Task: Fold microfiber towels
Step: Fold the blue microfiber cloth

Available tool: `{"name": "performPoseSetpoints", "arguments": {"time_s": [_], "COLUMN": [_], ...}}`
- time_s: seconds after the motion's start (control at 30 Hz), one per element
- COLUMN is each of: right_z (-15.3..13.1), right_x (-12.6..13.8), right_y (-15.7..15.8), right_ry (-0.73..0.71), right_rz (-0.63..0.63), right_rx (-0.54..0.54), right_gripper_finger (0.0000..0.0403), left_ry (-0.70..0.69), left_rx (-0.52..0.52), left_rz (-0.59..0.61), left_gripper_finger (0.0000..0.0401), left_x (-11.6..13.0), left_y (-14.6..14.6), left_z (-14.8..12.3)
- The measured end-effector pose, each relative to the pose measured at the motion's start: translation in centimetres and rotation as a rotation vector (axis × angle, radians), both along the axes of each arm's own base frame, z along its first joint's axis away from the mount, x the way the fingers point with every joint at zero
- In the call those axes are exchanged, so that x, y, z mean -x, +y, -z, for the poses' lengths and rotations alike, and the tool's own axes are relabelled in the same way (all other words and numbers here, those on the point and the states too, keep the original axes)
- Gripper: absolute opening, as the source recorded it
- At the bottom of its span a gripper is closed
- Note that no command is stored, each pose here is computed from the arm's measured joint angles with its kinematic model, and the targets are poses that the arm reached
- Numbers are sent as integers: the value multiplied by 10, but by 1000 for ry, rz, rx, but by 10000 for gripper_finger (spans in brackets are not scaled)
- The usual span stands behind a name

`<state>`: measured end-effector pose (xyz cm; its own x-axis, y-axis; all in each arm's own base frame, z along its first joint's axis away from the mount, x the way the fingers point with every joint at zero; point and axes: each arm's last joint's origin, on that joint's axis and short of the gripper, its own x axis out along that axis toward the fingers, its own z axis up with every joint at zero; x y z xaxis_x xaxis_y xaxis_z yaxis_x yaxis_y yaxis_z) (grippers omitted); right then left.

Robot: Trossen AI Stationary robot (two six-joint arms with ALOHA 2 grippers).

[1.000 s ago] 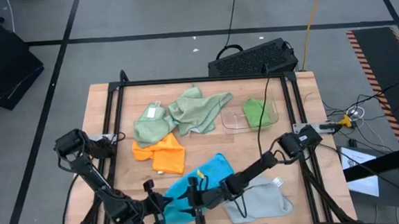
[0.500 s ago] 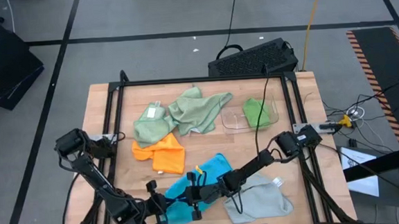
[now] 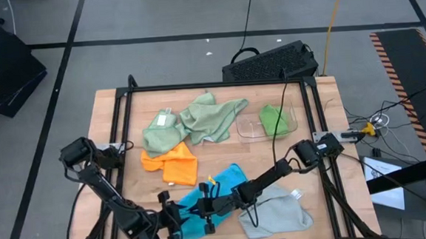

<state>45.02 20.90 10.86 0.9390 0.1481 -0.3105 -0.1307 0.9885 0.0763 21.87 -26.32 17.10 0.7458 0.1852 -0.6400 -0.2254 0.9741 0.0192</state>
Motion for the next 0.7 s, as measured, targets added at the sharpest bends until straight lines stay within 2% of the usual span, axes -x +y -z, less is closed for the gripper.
{"name": "performPoseSetpoints", "arguments": {"time_s": [0.07,0.13,0.3,0.47,0.6,0.7], "right_z": [0,0,0,-26,-48,-55], "right_x": [0,0,1,18,43,67], "right_y": [0,0,1,0,-2,-5], "right_ry": [-5,-4,9,187,341,401], "right_rz": [-1,-9,-23,-47,-95,-122], "right_rx": [-3,-6,-3,117,254,333], "right_gripper_finger": [2,2,13,81,138,163], "left_ry": [20,36,5,-35,-64,-61], "left_rx": [9,9,-56,-85,-97,-99], "left_rz": [4,9,59,55,19,-16], "left_gripper_finger": [173,145,20,9,7,8], "left_x": [-1,-3,-1,8,17,21], "left_y": [2,3,-1,-5,-4,-2], "left_z": [1,2,-1,-5,-10,-9]}}
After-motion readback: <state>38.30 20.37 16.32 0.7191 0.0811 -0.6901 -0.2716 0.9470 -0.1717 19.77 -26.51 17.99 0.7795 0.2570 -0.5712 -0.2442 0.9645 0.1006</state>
